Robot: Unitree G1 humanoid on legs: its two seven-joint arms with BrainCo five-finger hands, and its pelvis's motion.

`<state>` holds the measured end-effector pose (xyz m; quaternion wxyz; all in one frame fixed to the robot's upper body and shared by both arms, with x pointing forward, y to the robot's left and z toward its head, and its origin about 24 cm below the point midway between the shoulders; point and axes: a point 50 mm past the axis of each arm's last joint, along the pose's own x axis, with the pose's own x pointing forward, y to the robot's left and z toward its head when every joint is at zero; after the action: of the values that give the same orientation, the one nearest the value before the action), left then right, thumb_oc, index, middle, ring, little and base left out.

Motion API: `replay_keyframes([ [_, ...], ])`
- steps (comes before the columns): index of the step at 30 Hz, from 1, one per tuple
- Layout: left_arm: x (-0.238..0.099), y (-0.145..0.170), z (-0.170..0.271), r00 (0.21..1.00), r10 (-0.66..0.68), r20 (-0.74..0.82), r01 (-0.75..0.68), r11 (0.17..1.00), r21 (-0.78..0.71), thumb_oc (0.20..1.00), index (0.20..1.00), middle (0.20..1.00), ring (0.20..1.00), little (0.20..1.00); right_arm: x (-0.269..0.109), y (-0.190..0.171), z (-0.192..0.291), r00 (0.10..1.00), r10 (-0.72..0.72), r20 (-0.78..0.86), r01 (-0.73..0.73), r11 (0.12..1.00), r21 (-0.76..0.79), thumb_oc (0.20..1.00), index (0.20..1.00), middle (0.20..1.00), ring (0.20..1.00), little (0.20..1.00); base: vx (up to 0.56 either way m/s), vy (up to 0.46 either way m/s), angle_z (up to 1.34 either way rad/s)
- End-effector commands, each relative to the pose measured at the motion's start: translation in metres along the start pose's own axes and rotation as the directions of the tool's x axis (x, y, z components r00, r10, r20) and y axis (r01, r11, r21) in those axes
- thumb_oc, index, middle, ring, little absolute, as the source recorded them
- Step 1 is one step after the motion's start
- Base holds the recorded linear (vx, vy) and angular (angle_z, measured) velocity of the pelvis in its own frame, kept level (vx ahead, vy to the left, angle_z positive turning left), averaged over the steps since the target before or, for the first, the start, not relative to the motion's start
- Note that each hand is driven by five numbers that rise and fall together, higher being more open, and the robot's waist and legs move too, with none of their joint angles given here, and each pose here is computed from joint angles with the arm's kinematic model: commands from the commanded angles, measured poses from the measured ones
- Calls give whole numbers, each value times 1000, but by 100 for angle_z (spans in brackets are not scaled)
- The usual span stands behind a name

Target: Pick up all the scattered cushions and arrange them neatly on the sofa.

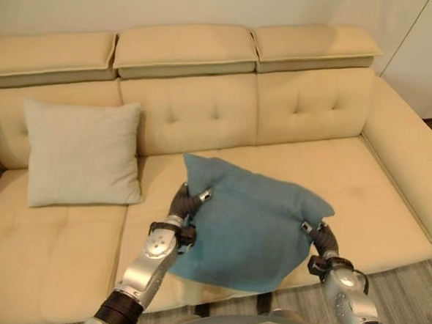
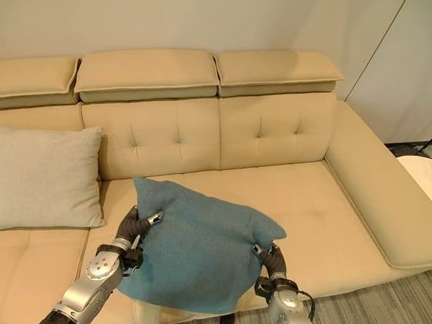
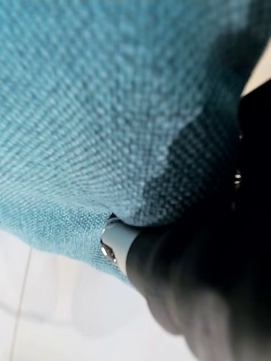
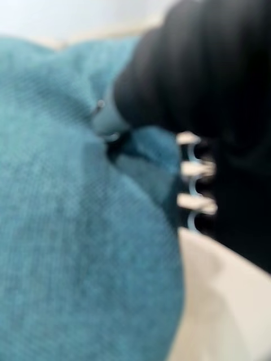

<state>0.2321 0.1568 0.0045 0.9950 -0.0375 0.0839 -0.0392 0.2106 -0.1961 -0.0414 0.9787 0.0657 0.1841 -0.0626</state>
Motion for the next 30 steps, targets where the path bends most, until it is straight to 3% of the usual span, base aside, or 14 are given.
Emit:
replay_keyframes([
  [1,8,-13,71,933,-71,353,94,994,-49,200,200,200,200,200,3,1,55,958,-5,286,3,1000,9,200,200,200,200,200,0,0,0],
  [2,6,-11,75,925,-59,375,85,995,-52,200,200,200,200,200,-2,0,76,923,-2,386,10,1000,-18,200,200,200,200,200,0,0,0],
  [7,4,-7,90,896,-42,443,50,999,-5,200,200,200,200,200,-8,4,110,847,12,531,32,997,-74,200,200,200,200,200,3,1,-1],
  [14,11,-4,105,867,-21,499,-9,998,58,200,200,200,200,200,0,13,143,779,45,625,91,979,-184,200,200,200,200,200,-42,-3,3],
  [26,48,-3,193,677,1,736,-200,963,182,200,200,200,200,200,17,58,244,547,139,826,196,937,-288,200,200,200,200,200,-105,-2,15],
  [30,67,-16,231,623,1,783,-223,959,176,200,200,200,200,200,21,80,285,477,156,865,227,929,-292,200,200,200,200,200,-56,27,-1],
])
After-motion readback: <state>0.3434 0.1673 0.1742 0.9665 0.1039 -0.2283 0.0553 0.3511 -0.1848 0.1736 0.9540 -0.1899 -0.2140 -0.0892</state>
